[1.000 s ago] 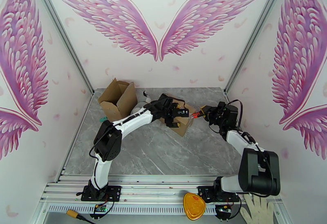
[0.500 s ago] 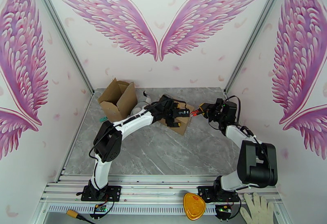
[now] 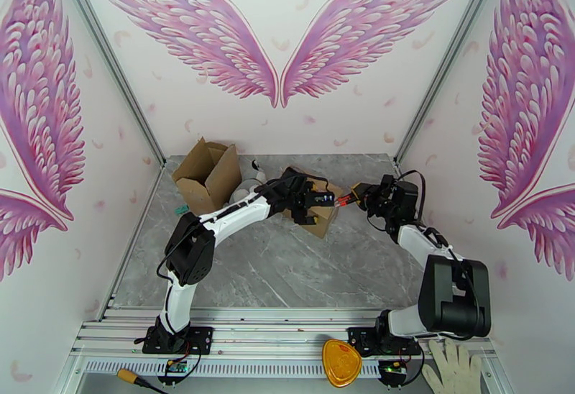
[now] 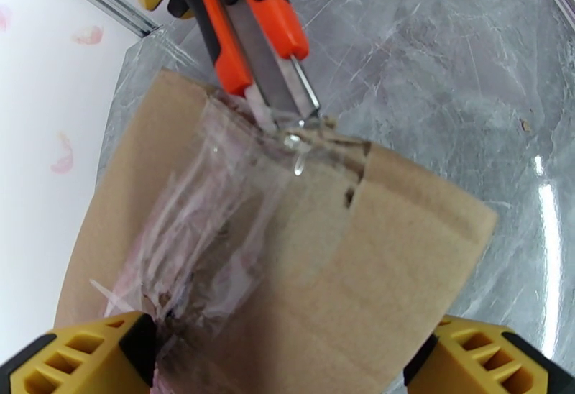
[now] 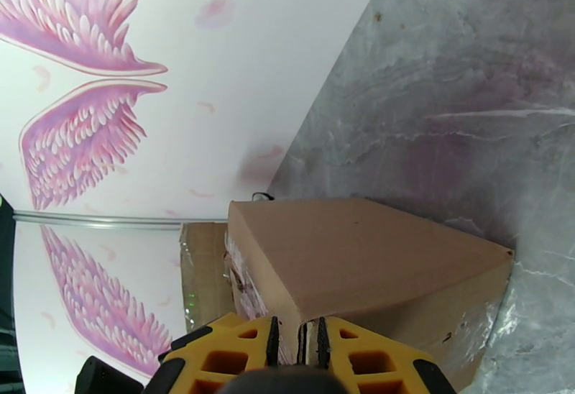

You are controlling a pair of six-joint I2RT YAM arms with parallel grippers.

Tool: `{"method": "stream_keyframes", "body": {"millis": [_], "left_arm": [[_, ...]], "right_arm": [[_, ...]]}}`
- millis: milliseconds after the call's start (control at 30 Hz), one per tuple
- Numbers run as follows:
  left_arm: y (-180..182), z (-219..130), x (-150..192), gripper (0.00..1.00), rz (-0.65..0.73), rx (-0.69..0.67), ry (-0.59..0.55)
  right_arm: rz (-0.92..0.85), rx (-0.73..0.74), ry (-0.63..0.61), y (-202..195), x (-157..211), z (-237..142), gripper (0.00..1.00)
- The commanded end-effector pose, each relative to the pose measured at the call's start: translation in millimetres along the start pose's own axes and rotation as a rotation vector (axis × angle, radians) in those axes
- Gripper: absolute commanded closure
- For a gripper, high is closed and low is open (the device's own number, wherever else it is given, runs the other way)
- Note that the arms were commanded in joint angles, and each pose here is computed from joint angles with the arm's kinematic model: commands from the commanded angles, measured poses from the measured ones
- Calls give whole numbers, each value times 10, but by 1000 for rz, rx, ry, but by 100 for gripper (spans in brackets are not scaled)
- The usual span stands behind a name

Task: Unpack the express box

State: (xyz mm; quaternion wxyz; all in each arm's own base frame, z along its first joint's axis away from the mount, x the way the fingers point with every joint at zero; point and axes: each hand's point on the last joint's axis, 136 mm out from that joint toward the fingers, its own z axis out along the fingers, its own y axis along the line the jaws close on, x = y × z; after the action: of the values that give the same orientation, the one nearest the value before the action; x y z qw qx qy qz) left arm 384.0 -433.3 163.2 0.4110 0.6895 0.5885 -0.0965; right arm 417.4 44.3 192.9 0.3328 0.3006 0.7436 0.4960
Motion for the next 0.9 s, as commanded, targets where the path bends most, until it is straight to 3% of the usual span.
{"method": "stream_keyframes", "body": {"millis": [0,367,867], "left_arm": [[485,-14,-250,7,-9,-166,-83],[683,-19,-75,7,31,-170,-61],[847,-39,98,6,92,-189,-41]], "right_arm": [[101,1,322,-148,808,-43,100],[119,-11,462,-167,1106,-199,100],[189,-9,547,-227,1251,-325,100]]}}
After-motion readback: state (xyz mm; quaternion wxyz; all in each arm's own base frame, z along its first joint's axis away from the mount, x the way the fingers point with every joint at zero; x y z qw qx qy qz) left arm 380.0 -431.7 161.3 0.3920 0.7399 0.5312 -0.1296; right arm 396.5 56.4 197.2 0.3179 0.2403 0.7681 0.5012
